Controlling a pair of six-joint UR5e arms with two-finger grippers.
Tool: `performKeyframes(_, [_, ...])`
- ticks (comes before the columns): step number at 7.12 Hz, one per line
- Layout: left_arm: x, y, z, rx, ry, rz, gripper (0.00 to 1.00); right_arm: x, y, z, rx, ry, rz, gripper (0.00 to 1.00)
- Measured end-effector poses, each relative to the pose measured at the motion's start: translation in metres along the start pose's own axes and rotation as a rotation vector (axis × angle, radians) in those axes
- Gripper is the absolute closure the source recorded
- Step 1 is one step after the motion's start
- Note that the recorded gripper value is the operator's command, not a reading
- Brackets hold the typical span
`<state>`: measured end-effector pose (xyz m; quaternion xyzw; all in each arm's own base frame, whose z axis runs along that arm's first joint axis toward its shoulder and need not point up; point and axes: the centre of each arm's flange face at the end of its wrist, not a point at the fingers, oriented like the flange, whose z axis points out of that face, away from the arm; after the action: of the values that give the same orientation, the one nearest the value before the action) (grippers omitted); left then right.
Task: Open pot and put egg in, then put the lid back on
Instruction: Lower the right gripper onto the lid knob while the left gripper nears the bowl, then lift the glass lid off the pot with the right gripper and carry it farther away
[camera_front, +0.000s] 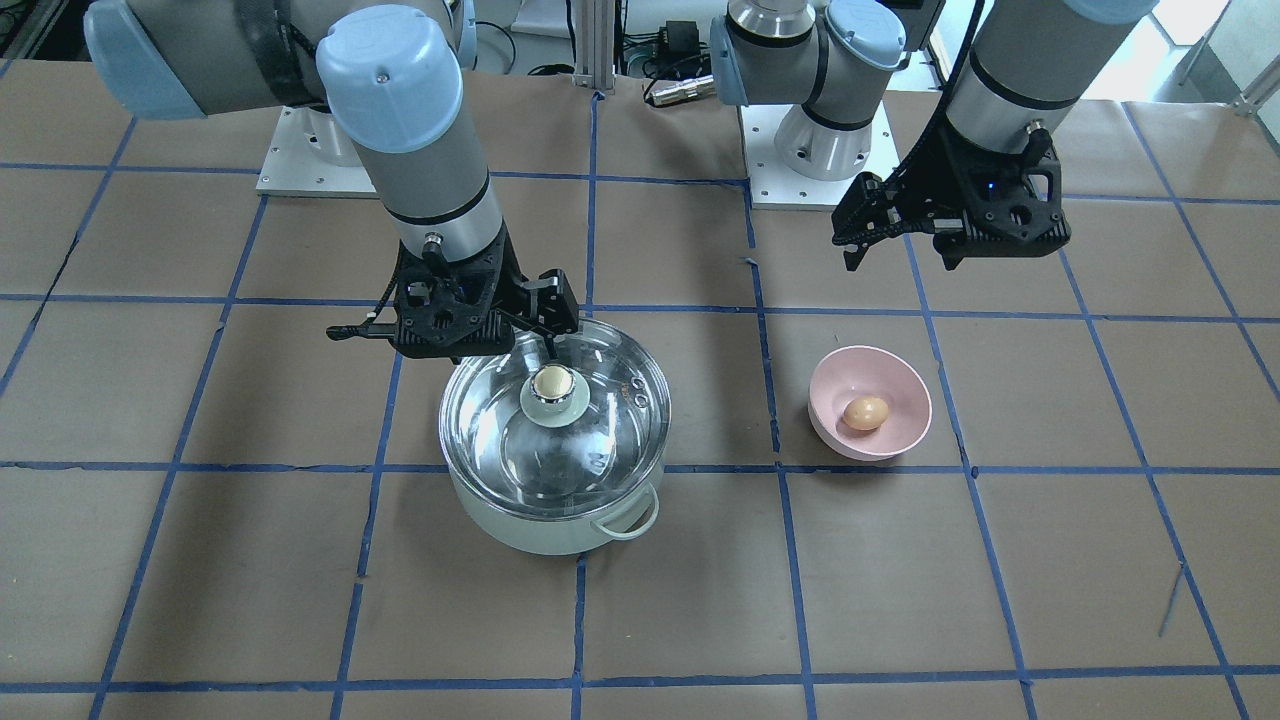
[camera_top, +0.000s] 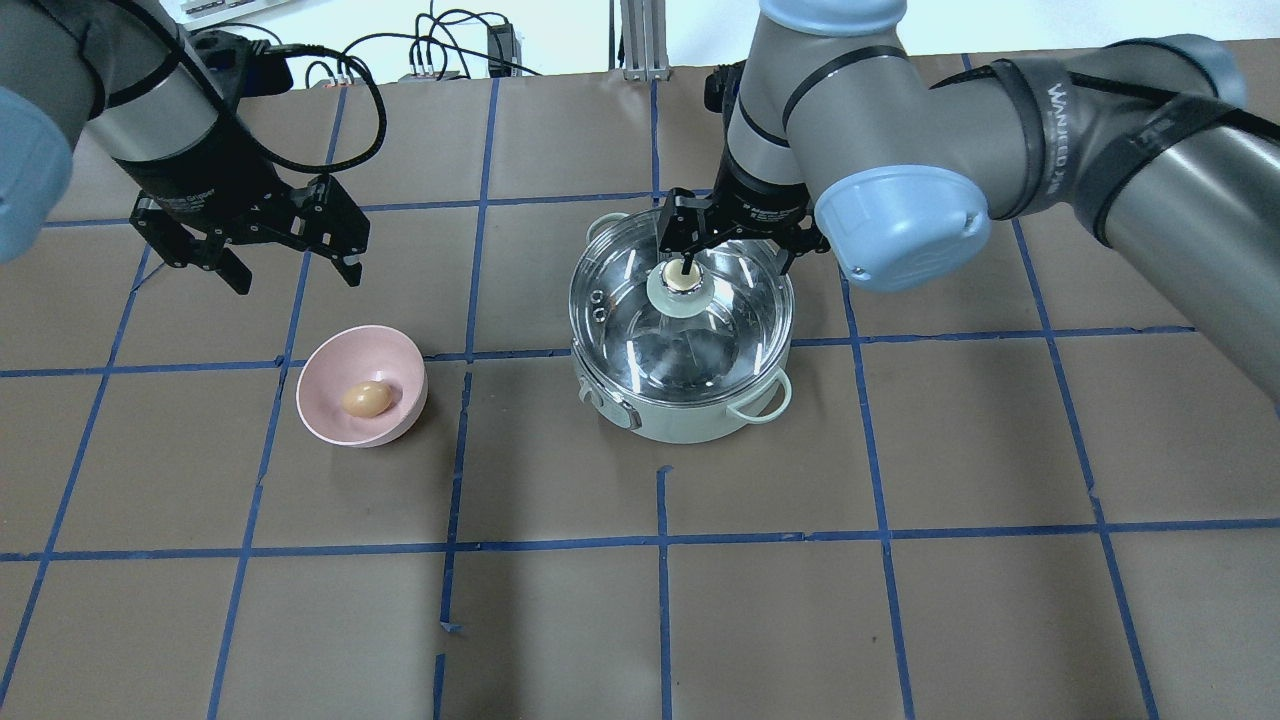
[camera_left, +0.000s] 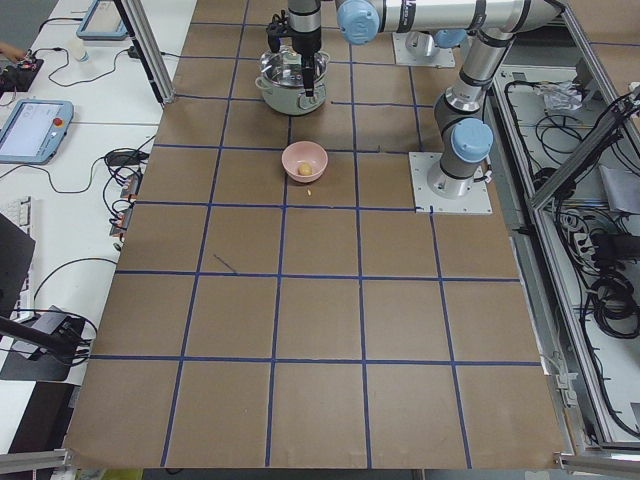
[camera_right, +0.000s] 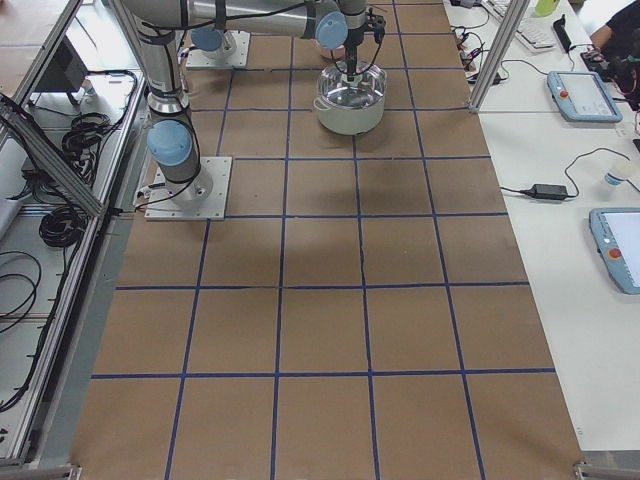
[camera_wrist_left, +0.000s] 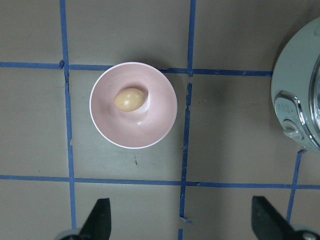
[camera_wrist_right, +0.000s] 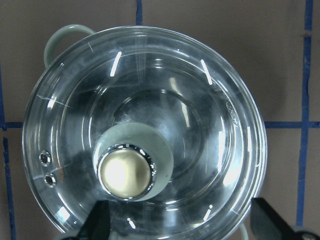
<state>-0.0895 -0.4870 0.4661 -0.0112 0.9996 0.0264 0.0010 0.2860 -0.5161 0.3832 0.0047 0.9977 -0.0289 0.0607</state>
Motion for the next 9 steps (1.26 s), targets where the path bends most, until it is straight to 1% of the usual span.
performKeyframes(1, [-0.009, -0.005, 0.013, -0.010, 0.002, 0.018, 0.00, -0.012, 0.000, 0.010, 0.007, -0.006, 0.014, 0.01])
performKeyframes(2, [-0.022, -0.011, 0.034, -0.012, 0.005, 0.026, 0.00, -0.022, -0.002, 0.022, 0.016, -0.011, 0.024, 0.04])
performKeyframes(3, [-0.030, -0.016, 0.064, 0.002, 0.004, 0.030, 0.00, -0.026, -0.006, 0.032, 0.021, -0.014, 0.028, 0.21])
performKeyframes(5, [-0.035, -0.017, 0.121, 0.043, -0.004, 0.038, 0.00, -0.028, -0.008, 0.039, 0.025, -0.016, 0.030, 0.40])
performKeyframes(6, [-0.036, -0.015, 0.139, 0.046, -0.006, 0.043, 0.00, -0.028, -0.008, 0.040, 0.026, -0.016, 0.025, 0.50])
performKeyframes(7, [-0.040, -0.014, 0.157, 0.040, -0.005, 0.037, 0.00, -0.028, -0.008, 0.040, 0.027, -0.014, 0.014, 0.56])
performKeyframes(8, [-0.049, -0.014, 0.178, 0.037, -0.005, 0.037, 0.00, -0.028, -0.009, 0.040, 0.030, -0.010, 0.003, 0.60])
performKeyframes(9, [-0.057, -0.013, 0.194, 0.040, -0.006, 0.064, 0.00, -0.028, -0.009, 0.038, 0.033, -0.004, -0.001, 0.61])
